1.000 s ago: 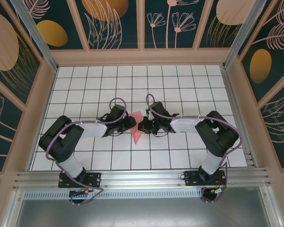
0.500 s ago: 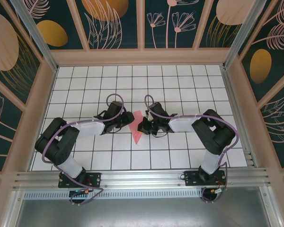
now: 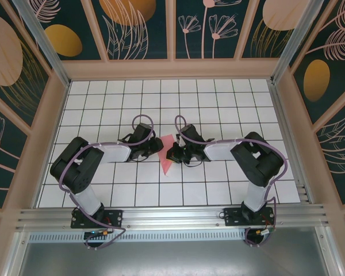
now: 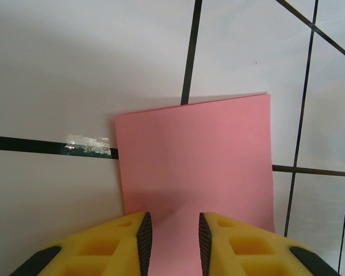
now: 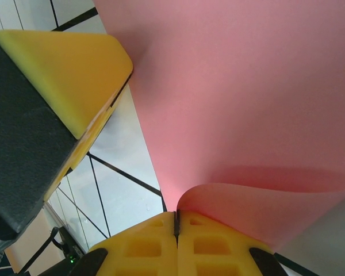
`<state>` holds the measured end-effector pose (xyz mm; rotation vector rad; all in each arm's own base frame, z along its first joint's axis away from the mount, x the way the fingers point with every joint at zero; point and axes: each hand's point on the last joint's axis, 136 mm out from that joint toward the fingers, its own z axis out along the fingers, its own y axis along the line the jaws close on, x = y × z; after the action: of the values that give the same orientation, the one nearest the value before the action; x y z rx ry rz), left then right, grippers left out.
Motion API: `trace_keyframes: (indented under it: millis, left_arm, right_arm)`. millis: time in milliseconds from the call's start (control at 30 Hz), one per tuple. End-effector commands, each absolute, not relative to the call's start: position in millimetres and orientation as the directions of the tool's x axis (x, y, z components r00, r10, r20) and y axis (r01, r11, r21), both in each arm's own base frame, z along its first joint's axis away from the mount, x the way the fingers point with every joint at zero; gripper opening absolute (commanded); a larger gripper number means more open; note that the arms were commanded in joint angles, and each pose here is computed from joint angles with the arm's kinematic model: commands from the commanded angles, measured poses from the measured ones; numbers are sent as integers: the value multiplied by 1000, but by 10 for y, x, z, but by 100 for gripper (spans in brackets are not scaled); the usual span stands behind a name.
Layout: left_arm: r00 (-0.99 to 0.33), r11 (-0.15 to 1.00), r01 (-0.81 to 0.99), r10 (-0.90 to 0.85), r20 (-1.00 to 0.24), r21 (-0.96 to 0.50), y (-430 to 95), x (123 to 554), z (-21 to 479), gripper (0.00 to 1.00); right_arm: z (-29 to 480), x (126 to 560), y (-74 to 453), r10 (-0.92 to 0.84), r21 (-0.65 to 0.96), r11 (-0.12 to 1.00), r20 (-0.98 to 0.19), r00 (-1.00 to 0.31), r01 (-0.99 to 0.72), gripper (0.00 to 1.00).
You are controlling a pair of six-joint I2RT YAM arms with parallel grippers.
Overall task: Fold a paper plane with a square sheet of paper (pick it up from the middle)
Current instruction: Third fold the triangle at the center of the table.
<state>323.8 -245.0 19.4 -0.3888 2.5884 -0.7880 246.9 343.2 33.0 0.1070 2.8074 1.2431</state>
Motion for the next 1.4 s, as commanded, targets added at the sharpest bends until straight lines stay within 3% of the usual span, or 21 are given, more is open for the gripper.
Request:
trace_keyframes:
  millis: [0,1367]
  left_arm:
    - [-899,822,-140,-339,-278,-551,-2437,3191,65,30]
    - [-909,822,-128,-321,-265,-555,-2468,3165,36,29]
  right_arm:
    - [352,2549,3506,89,746,666,-73,-993,5,6]
    - [205,2605,3551,47,725,688,-99,-994,-39,7]
